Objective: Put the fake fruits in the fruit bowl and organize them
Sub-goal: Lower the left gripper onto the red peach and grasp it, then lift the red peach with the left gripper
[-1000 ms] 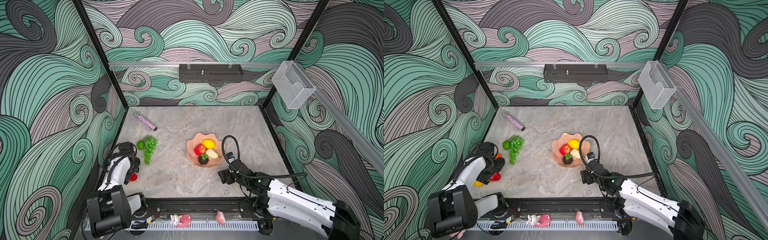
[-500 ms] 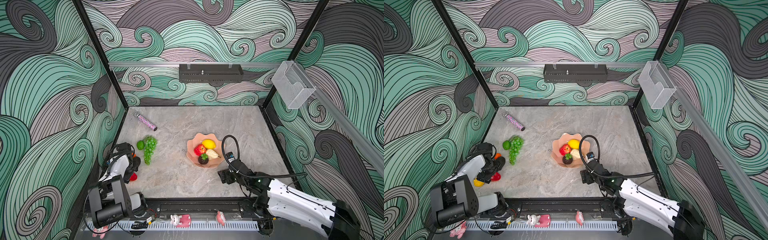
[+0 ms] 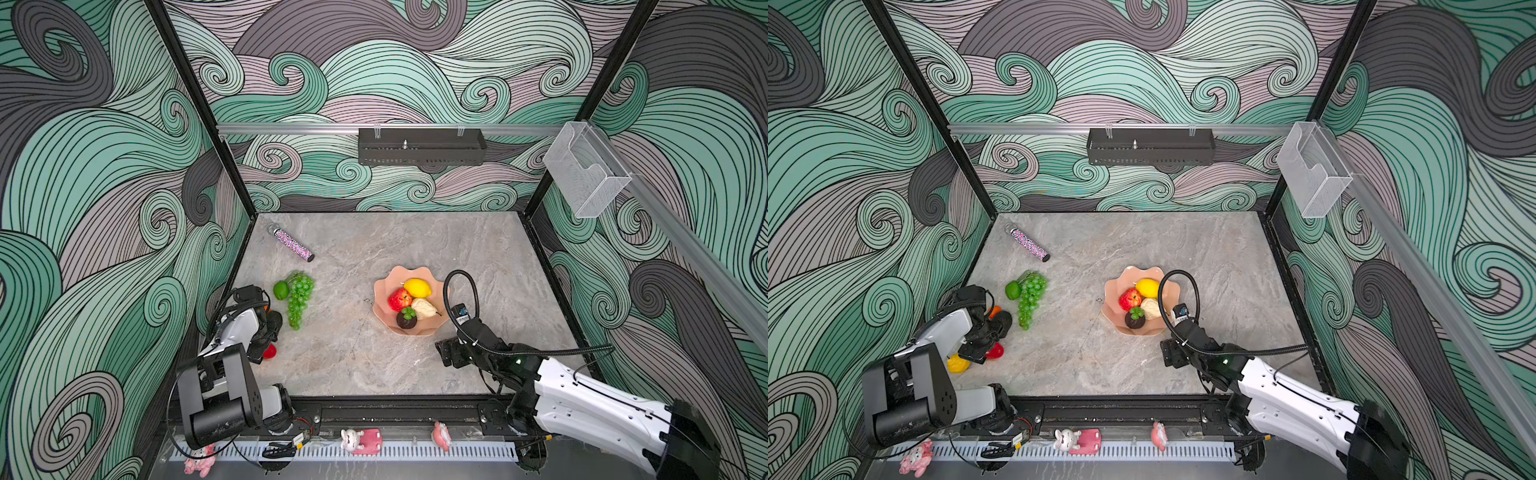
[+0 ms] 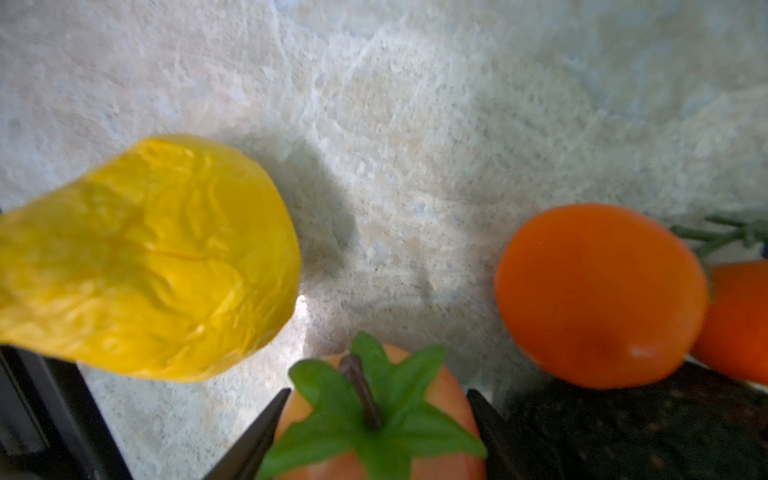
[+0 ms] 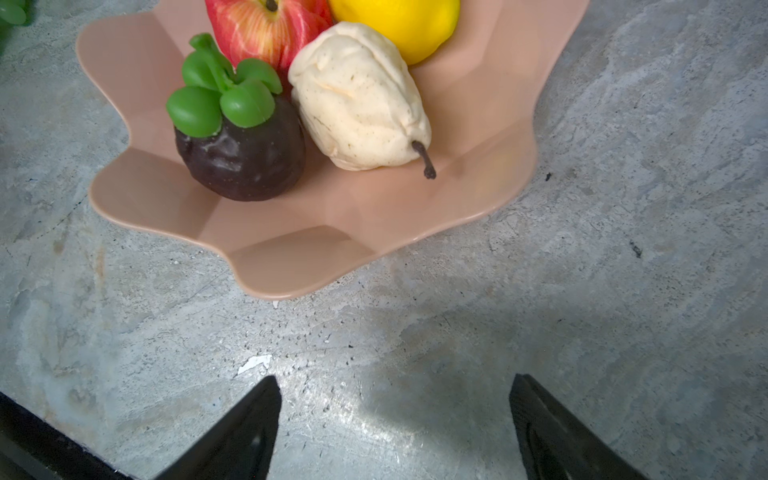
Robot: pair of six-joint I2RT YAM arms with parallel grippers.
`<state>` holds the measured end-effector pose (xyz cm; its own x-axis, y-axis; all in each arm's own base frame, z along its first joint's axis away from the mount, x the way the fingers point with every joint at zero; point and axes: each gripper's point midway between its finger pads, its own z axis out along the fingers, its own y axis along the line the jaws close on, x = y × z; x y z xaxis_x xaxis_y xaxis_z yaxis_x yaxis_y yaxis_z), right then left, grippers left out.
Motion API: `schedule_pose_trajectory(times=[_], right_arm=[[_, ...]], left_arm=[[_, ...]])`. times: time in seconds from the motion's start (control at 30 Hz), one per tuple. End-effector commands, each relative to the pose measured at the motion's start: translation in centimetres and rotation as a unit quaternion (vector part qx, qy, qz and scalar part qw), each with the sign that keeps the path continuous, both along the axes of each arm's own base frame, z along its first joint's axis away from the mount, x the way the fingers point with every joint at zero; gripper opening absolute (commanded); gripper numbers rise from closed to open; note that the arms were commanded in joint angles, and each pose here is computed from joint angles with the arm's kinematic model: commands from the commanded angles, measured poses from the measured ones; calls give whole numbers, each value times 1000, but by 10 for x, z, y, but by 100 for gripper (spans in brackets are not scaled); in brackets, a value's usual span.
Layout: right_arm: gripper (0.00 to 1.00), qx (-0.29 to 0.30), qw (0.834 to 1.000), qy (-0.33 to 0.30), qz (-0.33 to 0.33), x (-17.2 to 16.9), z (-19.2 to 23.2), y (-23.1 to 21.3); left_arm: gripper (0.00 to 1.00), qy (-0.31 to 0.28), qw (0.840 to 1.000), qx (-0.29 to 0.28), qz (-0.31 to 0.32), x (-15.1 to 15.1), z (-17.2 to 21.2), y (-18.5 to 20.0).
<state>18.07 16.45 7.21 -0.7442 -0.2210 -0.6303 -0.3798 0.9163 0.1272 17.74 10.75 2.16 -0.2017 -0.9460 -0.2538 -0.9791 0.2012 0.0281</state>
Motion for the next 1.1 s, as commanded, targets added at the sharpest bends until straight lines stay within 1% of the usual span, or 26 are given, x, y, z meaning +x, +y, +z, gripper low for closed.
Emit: schedule_pose_trajectory(times=[0.0,0.17,0.33,0.47,0.6,0.63,0.7,0.73,0.8,0.87,0.97,1.03,1.07], right_arm=[[87,8,1000,-8,-5,4,9,1],[87,8,1000,-9,-9,4,11,0],[87,11,1000,-11,-13,3,12,-2],[87,13,1000,-5,-15,1,12,-3],[87,13,1000,2,-21,-4,15,-8],[88,15,1000,2,-23,-4,16,-9],[88,20,999,-1,-26,-4,20,-10],[87,23,999,-3,-28,-4,22,-10],[88,30,999,-5,-31,-4,28,-10],[88,34,999,-5,-32,-4,31,-9],[88,39,999,-4,-32,-3,36,-7],[88,41,999,-3,-34,-2,39,-6],[88,42,998,-3,-35,-2,40,-5]], left_arm=[[61,-5,1000,-2,4,-3,1,-1],[54,-17,1000,5,2,-5,4,-2],[53,-42,999,17,-7,-3,15,-3],[52,-78,996,30,-27,3,39,-6],[52,-136,987,46,-79,10,74,-15],[51,-155,983,44,-91,13,82,-19],[48,-210,968,35,-132,27,99,-32],[48,-222,964,35,-142,29,106,-36],[48,-247,949,31,-192,41,120,-51],[48,-253,939,27,-231,50,132,-64],[48,-272,913,20,-303,71,148,-93],[48,-294,889,12,-351,87,158,-117],[48,-300,880,11,-367,92,162,-127]])
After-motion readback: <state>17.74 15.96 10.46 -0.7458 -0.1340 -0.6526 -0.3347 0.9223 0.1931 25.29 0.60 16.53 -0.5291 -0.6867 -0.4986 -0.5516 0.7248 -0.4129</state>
